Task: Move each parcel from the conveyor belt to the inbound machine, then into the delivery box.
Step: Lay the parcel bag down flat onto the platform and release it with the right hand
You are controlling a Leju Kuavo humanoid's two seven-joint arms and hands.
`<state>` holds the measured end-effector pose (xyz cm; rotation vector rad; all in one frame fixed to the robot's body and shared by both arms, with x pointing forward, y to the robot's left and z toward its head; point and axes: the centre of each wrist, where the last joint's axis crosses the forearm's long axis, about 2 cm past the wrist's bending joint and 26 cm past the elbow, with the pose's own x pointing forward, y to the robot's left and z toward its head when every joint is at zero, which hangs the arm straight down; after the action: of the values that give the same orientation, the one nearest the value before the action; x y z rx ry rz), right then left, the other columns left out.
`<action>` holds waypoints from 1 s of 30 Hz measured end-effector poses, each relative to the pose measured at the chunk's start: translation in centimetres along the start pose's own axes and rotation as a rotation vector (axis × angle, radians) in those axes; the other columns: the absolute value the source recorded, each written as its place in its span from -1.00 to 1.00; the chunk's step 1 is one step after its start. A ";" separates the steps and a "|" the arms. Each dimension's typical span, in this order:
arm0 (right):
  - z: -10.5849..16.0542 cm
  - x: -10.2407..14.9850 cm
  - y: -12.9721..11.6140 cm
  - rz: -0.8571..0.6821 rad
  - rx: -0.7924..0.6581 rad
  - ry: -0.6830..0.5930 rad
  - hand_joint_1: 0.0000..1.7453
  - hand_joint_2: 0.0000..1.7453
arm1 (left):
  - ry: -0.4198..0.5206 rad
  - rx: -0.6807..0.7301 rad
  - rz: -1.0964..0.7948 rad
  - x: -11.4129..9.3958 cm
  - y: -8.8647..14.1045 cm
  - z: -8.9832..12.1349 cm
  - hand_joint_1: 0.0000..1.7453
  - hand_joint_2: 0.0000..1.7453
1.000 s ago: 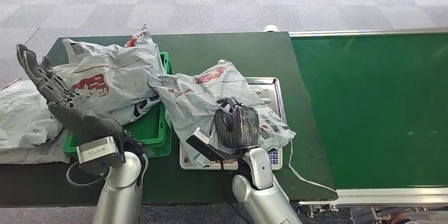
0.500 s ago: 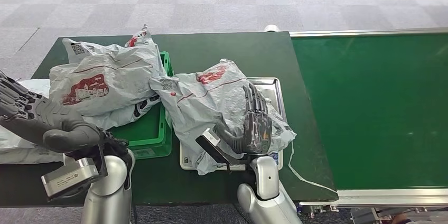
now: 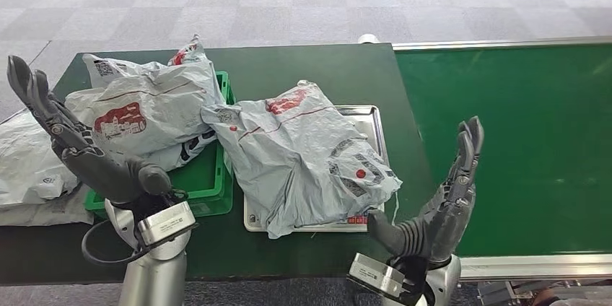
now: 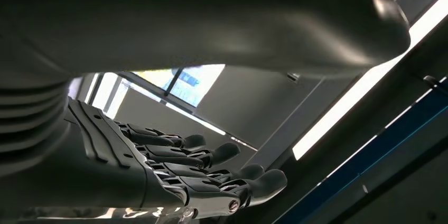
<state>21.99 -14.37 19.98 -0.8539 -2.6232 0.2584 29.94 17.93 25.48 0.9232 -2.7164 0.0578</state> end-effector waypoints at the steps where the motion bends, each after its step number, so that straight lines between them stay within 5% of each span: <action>1: 0.1 0.1 -0.3 0.002 -0.003 0.004 -1.00 -1.00 | 0.004 -0.004 -0.001 -0.1 0.0 0.1 -1.00 -1.00; 6: 0.5 0.6 -1.0 0.008 -0.013 0.017 -1.00 -1.00 | 0.016 -0.017 -0.003 -0.3 -0.2 0.5 -1.00 -1.00; 10: 0.7 1.0 -1.4 -0.002 -0.028 0.018 -1.00 1.00 | 0.015 -0.092 -0.037 -0.5 -0.8 1.2 -1.00 -1.00; 15: -0.2 2.6 -3.4 -0.032 -0.118 0.002 -1.00 1.00 | 0.266 -0.580 0.146 -0.5 -5.2 3.6 -1.00 -1.00; 18: -0.5 3.4 -4.8 -0.039 -0.171 0.013 -1.00 1.00 | 0.295 -0.790 0.176 -0.8 -7.6 4.6 -1.00 -1.00; 22: -0.8 3.8 -5.8 -0.075 -0.234 0.043 -1.00 1.00 | 0.269 -1.038 0.142 -2.0 -10.2 5.9 -1.00 1.00; 30: -0.7 3.2 -4.9 -0.217 -0.258 0.078 -1.00 1.00 | 0.271 -1.576 0.079 -4.6 -11.9 9.3 -1.00 1.00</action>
<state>17.28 -16.34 22.97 -0.6325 -2.6829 -0.1705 38.37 10.04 14.69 0.2255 -1.6491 -1.5084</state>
